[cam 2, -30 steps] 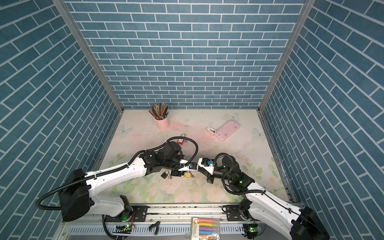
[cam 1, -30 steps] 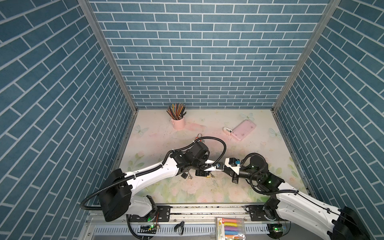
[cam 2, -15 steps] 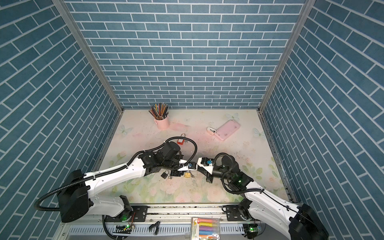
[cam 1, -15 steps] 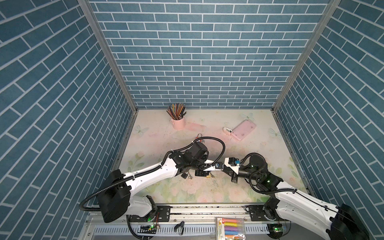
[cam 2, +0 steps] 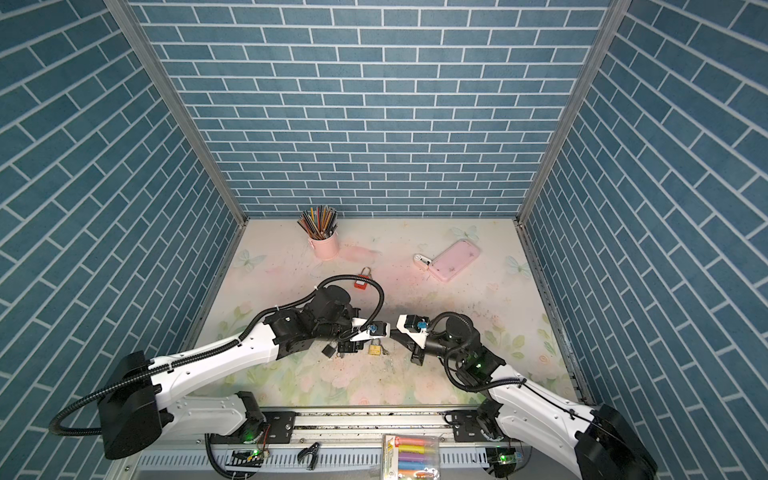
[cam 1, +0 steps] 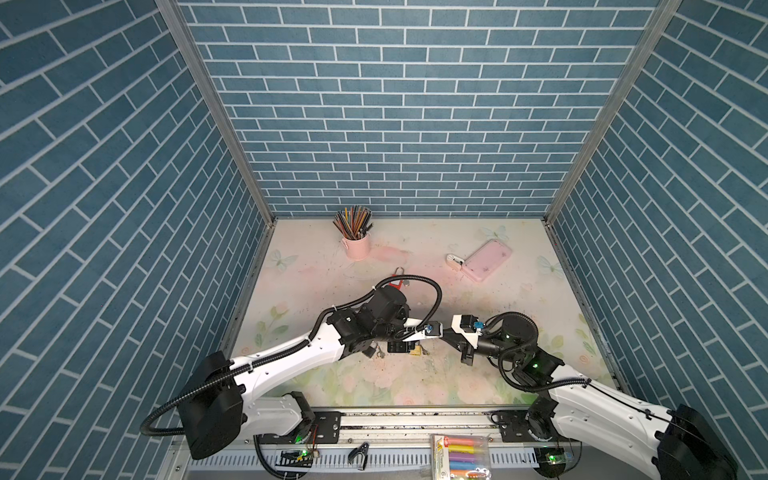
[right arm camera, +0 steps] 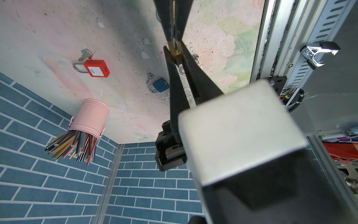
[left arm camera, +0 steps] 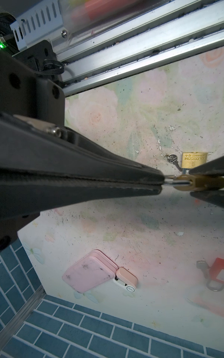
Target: Lock with the key
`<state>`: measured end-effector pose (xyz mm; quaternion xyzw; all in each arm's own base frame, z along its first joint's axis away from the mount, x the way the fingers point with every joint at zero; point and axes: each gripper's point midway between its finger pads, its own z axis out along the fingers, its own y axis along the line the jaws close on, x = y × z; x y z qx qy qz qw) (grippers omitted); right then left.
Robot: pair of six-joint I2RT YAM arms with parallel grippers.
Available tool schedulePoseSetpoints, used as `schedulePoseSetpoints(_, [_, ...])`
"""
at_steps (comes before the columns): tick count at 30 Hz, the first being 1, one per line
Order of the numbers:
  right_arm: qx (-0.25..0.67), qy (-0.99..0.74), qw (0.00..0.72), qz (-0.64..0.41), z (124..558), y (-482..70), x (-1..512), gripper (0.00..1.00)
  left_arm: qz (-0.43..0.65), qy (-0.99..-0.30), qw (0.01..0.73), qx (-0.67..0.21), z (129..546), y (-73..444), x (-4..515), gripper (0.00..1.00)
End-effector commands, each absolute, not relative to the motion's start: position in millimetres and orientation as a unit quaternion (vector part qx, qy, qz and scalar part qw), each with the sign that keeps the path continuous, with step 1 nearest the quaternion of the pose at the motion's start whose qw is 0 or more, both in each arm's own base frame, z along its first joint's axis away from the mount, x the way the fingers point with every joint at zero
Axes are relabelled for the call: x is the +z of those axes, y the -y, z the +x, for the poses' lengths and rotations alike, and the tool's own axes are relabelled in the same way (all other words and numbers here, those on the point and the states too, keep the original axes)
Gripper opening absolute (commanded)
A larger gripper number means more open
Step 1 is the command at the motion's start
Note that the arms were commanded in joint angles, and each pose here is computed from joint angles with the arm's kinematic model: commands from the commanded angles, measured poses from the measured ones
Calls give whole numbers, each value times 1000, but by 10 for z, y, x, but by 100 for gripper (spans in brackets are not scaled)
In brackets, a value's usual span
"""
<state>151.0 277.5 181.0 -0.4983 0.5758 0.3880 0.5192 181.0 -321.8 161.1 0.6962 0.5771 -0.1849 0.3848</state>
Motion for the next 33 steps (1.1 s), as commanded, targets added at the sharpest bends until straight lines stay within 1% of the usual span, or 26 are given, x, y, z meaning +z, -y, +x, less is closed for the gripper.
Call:
schedulePoseSetpoints(1, [388,-607,482,-498,1457,-2768,1529,0,685,-482,480,-260,1644,3560,2304,0])
schedulePoseSetpoints(16, [408,-601,463,-507,1388,-2837,1450,0,678,-471,472,-310,1528,3620,2423,0])
schedulePoseSetpoints(25, [384,-585,483,-526,1410,-2825,1461,0,700,-468,411,-350,1359,3673,2265,0])
schedulePoseSetpoints(33, [381,-583,475,-538,1391,-2837,1436,0,704,-463,408,-352,1318,3650,2267,0])
